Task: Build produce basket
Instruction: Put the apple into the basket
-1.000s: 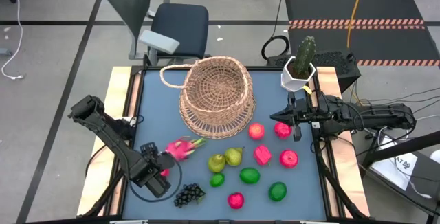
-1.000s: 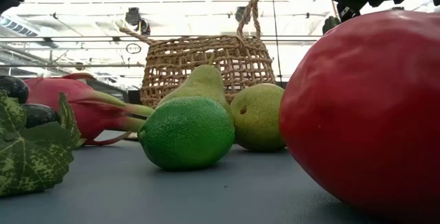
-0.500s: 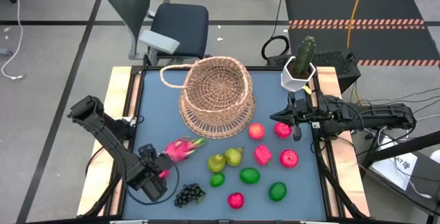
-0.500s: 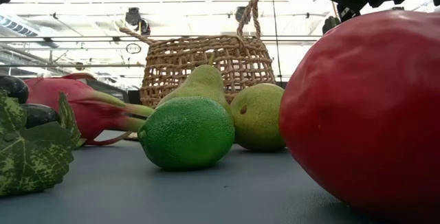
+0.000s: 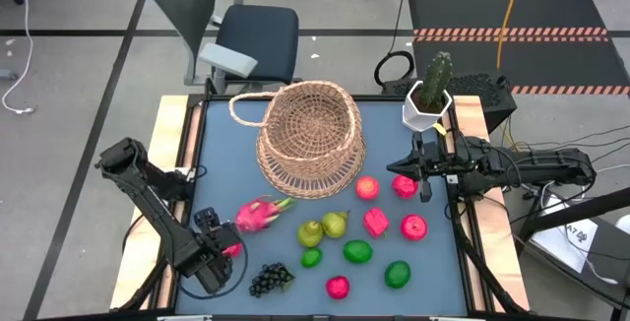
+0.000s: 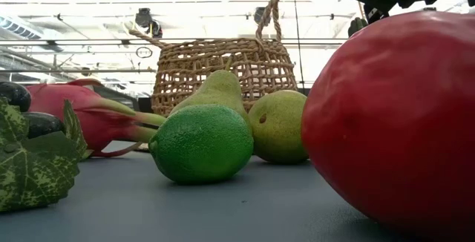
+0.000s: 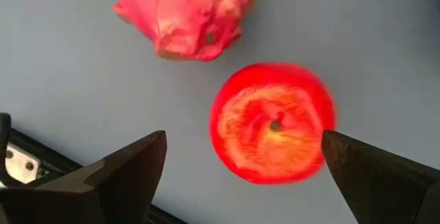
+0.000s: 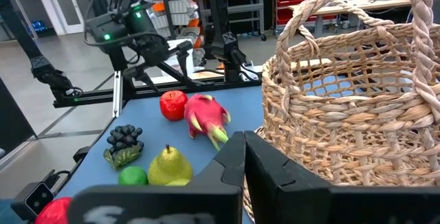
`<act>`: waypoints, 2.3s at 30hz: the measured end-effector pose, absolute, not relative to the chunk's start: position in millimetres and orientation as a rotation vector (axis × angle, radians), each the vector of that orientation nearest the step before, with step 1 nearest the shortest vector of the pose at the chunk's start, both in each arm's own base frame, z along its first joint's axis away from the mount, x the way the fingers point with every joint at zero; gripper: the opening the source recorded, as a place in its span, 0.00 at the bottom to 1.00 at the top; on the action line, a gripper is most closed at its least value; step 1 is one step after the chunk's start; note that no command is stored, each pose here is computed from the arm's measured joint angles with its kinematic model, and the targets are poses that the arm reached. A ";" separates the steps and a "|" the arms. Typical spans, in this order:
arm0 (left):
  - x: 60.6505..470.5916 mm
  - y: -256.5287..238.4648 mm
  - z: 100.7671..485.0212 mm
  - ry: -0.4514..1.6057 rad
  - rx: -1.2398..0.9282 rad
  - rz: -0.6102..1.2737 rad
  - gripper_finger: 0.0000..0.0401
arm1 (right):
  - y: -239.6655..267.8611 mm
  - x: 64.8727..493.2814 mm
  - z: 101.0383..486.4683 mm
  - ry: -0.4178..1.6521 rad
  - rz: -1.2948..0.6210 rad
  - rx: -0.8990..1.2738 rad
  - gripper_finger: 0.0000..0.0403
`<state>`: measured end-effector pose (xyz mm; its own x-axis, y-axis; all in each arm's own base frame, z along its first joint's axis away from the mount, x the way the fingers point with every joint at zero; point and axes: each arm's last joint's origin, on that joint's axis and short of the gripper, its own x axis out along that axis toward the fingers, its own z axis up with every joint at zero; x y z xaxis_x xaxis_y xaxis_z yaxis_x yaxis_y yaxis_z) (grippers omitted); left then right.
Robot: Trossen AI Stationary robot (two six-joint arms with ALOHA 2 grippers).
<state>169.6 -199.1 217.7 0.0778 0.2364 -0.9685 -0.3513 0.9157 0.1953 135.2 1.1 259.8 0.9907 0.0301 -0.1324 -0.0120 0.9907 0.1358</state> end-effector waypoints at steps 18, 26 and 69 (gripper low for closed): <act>163.5 -200.7 198.9 1.420 -0.089 0.399 0.97 | 1.1 135.3 259.0 0.143 0.023 0.121 0.00; 170.2 -193.2 199.1 1.412 -0.122 0.462 0.97 | 1.1 135.3 259.0 0.142 0.022 0.120 0.00; 171.4 -166.7 211.7 1.434 -0.424 0.837 0.97 | 1.1 135.3 258.3 0.150 0.023 0.121 0.00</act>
